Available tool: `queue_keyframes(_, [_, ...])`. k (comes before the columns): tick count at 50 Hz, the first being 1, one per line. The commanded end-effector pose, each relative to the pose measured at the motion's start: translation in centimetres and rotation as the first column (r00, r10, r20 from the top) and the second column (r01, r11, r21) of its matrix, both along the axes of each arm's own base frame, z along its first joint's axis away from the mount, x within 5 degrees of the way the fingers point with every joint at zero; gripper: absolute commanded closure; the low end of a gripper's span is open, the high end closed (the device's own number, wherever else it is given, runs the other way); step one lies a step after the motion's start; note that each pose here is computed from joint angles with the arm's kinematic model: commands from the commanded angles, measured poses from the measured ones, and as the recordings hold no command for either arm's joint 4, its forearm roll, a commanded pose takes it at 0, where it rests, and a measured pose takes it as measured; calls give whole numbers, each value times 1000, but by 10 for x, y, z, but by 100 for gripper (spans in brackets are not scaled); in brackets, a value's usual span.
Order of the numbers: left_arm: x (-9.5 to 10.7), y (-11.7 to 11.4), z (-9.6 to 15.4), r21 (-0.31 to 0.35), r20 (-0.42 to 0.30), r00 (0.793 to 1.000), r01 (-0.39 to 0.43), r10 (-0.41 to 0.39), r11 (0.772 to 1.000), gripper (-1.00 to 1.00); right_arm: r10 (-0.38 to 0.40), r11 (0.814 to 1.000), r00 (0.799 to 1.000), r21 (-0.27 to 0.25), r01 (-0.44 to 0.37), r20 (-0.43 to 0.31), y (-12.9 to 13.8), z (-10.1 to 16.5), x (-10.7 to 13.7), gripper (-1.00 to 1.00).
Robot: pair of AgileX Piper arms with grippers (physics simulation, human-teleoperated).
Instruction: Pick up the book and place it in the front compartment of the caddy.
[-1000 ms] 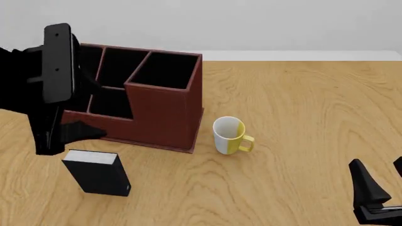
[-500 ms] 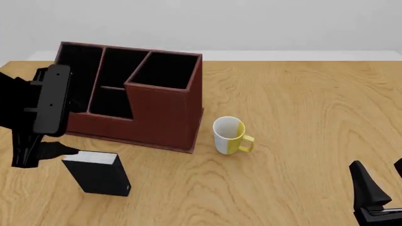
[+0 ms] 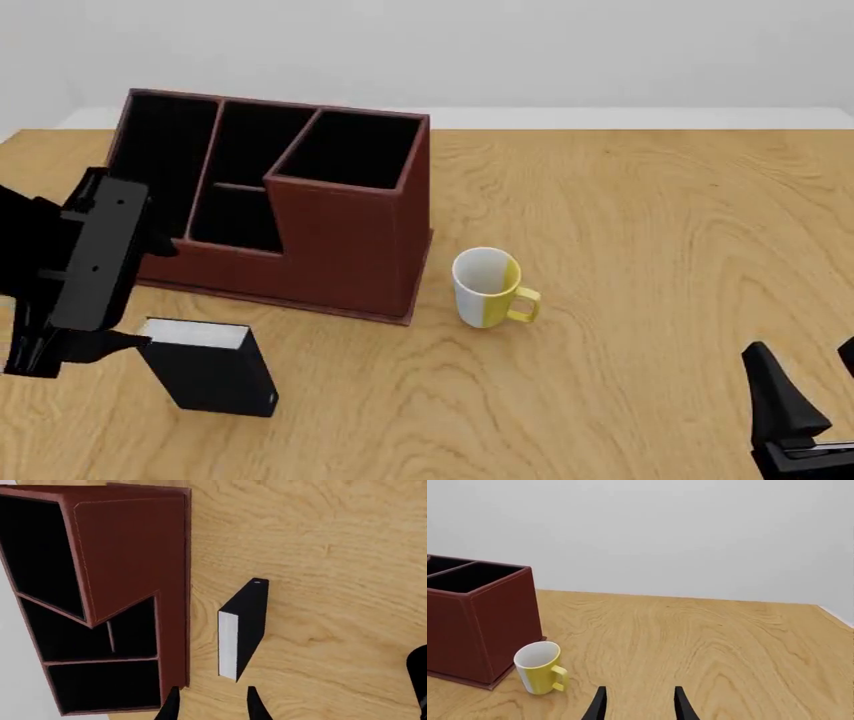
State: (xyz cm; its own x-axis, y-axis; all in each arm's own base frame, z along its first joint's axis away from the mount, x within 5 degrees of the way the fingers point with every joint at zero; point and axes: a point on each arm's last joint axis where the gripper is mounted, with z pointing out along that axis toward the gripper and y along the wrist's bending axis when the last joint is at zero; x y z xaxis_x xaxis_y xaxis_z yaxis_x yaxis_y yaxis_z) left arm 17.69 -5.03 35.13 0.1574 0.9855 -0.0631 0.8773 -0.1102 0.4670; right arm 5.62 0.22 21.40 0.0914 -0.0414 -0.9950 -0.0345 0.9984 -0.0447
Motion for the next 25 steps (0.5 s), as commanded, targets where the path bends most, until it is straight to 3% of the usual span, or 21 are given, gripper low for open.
queue_keyframes(1, [4,-7,-17,10,5,999,50,-50,999,-100,-2,1000,1000,-4,2,-2,0,0,0,-100])
queue_keyframes(25, [16,-21,-67,5,-44,997,60,-59,998,-100,6,1000,1000,-13,-6,-8,0,0,2,-100])
